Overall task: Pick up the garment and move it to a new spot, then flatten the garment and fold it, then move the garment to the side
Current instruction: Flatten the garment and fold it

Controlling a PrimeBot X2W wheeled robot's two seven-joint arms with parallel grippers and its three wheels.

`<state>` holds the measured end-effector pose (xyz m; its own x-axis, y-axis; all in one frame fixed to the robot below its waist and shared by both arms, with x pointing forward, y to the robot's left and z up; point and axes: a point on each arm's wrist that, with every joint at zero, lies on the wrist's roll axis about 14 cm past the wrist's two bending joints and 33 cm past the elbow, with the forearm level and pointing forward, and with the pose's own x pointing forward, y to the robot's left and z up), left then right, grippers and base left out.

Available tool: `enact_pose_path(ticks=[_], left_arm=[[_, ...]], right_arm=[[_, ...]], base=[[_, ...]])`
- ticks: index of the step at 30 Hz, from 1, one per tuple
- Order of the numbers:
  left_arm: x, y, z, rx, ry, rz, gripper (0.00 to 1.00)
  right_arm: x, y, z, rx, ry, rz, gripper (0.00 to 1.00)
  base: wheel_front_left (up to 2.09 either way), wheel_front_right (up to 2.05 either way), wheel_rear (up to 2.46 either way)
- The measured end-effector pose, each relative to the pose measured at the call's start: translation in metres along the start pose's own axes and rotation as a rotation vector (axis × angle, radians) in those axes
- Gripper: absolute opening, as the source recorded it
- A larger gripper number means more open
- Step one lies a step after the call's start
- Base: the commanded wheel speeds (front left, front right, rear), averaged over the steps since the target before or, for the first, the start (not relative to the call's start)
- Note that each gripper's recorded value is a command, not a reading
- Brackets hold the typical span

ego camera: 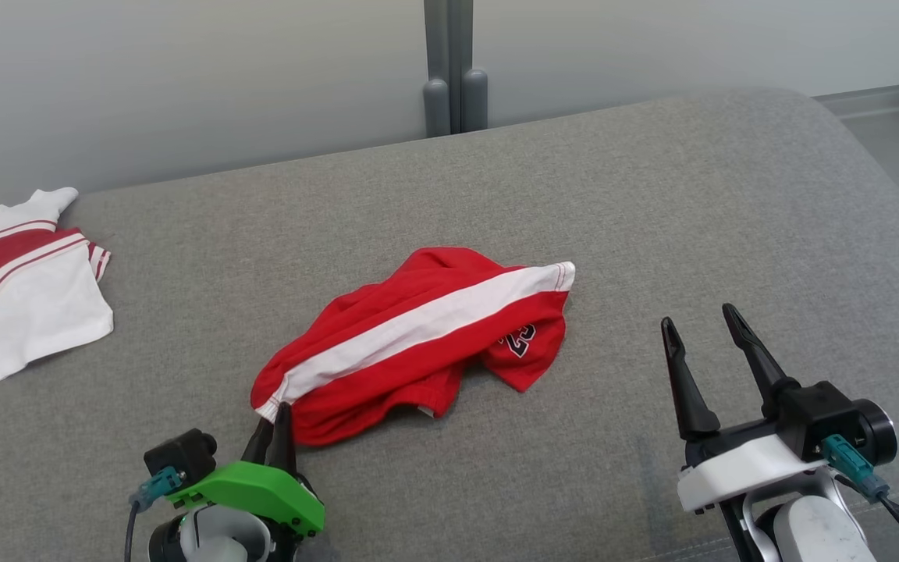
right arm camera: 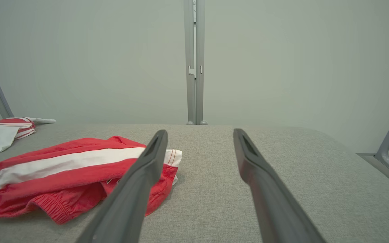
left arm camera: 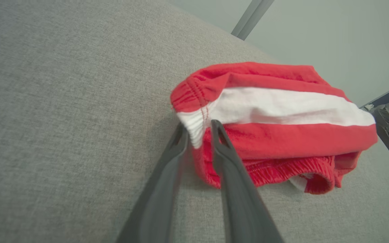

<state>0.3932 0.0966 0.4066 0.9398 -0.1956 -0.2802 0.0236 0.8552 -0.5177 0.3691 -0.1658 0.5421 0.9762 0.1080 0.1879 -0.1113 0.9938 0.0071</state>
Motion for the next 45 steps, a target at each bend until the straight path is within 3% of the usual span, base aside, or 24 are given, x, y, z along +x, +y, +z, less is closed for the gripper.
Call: enact_pose_path(ticks=[4,5,13,22,30,37,45], left_arm=[[0.000,-0.002,0.005,-0.013,-0.019,-0.007,0.04],[0.001,-0.003,0.007,-0.015,-0.025,-0.009,0.00],[0.001,-0.006,0.018,-0.016,-0.061,-0.021,0.00],[-0.005,0.010,0.022,0.086,-0.072,0.001,0.00],[-0.007,0.032,0.024,0.138,-0.067,0.044,0.00],[0.002,0.036,0.027,0.147,-0.069,0.052,0.00],[0.004,0.044,0.027,0.142,-0.069,0.074,0.00]], right_arm=[[0.001,0.001,-0.001,0.001,0.002,0.004,1.00],[0.001,0.002,-0.001,0.002,0.004,0.006,1.00],[0.002,0.004,-0.005,0.004,0.012,0.011,1.00],[0.016,0.005,-0.017,0.036,0.044,0.018,1.00],[0.046,0.032,-0.054,0.155,0.202,0.096,1.00],[0.086,0.045,-0.065,0.191,0.315,0.182,1.00],[0.100,0.063,-0.093,0.248,0.452,0.248,1.00]], base=[[0.00,0.00,0.00],[0.00,0.00,0.00],[0.00,0.00,0.00],[0.00,0.00,0.00],[0.00,0.00,0.00],[0.00,0.00,0.00],[0.00,0.00,0.00]])
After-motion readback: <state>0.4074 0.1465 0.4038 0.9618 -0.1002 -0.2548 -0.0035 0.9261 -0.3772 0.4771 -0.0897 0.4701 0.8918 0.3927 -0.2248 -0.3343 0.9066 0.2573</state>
